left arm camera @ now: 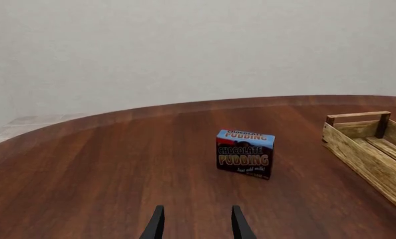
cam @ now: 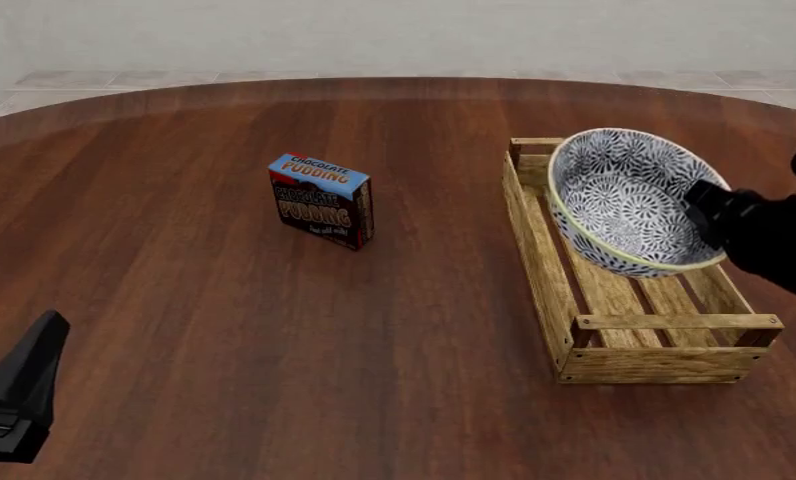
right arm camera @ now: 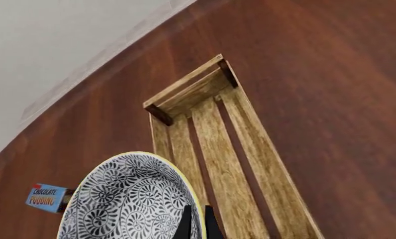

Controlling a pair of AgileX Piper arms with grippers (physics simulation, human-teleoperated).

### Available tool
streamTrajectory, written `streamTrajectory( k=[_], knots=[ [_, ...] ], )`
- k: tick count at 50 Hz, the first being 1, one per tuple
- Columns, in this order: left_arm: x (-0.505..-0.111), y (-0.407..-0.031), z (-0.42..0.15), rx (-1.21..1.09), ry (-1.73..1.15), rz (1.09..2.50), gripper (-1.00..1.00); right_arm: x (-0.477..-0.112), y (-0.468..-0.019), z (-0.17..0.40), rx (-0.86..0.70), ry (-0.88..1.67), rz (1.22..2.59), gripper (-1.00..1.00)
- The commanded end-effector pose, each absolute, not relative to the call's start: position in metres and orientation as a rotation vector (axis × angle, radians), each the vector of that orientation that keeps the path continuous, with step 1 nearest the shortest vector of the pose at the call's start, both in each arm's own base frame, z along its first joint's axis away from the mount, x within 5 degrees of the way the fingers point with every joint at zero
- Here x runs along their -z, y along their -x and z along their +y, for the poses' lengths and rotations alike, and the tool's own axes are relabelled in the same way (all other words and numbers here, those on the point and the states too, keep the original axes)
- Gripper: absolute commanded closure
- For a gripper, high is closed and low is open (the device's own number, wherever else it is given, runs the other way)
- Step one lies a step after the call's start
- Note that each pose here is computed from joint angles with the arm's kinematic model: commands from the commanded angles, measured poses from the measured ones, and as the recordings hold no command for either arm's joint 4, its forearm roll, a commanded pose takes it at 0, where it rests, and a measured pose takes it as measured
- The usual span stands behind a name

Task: Pick up the bowl on the left and put it in the tray.

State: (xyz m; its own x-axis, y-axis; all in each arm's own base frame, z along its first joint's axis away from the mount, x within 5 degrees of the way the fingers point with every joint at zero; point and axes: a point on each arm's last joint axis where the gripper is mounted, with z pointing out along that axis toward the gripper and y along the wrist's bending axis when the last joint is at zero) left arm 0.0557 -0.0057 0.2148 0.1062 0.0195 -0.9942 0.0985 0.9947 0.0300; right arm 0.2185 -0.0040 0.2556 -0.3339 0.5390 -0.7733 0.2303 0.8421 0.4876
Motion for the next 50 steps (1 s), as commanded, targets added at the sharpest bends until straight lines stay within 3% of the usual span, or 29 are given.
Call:
streamTrajectory(
  k=[1,50],
  knots=[
    [-0.215,-0.056,-0.006,0.058,-0.097,1.465,-1.00,-0.248,-0.220,-0.006,-0.378,-0.638,1.905,1.00],
    [-0.215,-0.056,-0.006,0.055,-0.097,1.464,-1.00,-0.227,-0.224,-0.015,-0.357,-0.692,1.908,1.00]
  ],
)
